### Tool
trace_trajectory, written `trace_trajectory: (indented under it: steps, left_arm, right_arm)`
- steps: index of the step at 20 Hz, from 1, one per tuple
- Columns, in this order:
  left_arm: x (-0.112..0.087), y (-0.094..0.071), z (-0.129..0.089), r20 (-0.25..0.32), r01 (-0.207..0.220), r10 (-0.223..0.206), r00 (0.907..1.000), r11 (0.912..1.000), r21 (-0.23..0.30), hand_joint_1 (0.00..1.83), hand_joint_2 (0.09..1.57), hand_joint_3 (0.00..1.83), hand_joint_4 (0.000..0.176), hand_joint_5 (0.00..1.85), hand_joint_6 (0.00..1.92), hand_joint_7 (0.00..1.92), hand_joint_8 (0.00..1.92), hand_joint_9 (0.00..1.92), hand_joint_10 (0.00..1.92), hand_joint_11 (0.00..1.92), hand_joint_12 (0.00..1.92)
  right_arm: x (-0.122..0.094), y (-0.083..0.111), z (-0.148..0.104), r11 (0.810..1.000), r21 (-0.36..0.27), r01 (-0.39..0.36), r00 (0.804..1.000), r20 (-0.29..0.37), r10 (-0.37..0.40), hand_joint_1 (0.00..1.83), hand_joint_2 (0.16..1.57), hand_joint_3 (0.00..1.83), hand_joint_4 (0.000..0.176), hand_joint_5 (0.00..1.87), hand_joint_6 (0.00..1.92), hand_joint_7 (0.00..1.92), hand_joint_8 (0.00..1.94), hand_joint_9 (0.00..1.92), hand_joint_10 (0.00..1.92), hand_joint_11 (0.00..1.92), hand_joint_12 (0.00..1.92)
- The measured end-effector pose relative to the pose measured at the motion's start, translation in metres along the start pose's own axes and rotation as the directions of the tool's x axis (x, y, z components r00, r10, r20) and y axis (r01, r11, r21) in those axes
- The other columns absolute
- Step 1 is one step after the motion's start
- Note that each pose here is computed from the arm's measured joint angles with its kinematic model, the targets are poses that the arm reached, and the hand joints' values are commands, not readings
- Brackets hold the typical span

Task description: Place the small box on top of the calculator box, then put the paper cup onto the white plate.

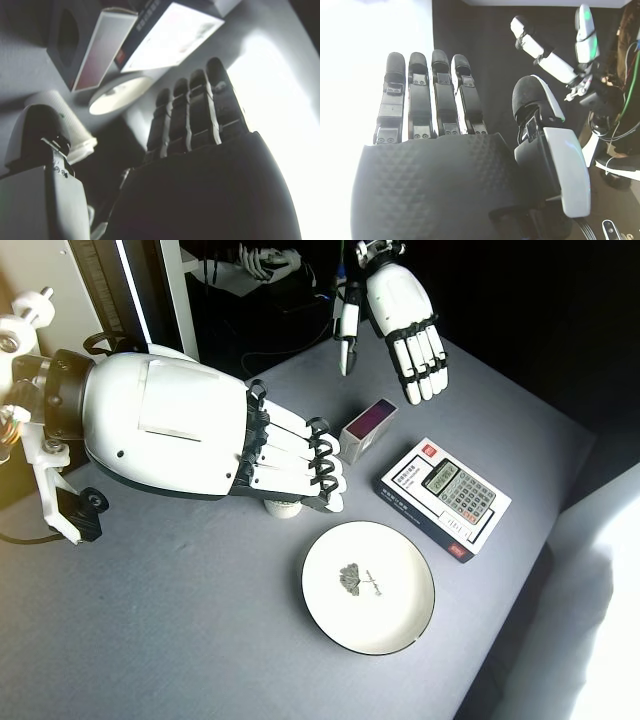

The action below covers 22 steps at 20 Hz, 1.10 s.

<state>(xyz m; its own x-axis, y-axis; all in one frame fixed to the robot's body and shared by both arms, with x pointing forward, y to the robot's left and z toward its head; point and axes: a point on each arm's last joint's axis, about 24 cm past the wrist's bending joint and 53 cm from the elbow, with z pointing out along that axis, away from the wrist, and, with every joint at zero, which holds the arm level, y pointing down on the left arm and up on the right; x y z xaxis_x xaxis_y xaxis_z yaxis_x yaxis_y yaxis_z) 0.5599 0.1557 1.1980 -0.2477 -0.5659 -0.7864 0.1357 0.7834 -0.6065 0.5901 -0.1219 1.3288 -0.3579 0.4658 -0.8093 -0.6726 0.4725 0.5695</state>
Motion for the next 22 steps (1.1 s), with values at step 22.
trace_trajectory:
  steps: [22]
  left_arm:
    - [0.031,-0.003,0.045,-0.024,0.036,-0.035,0.9991,0.9984,0.043,1.07,1.14,0.01,0.000,0.03,0.00,0.06,0.00,0.05,0.00,0.00,0.05]
  right_arm:
    - [0.001,0.001,0.000,1.000,-0.002,-0.019,1.000,-0.001,0.019,0.00,1.43,0.00,0.000,0.30,0.01,0.27,0.01,0.23,0.01,0.00,0.75]
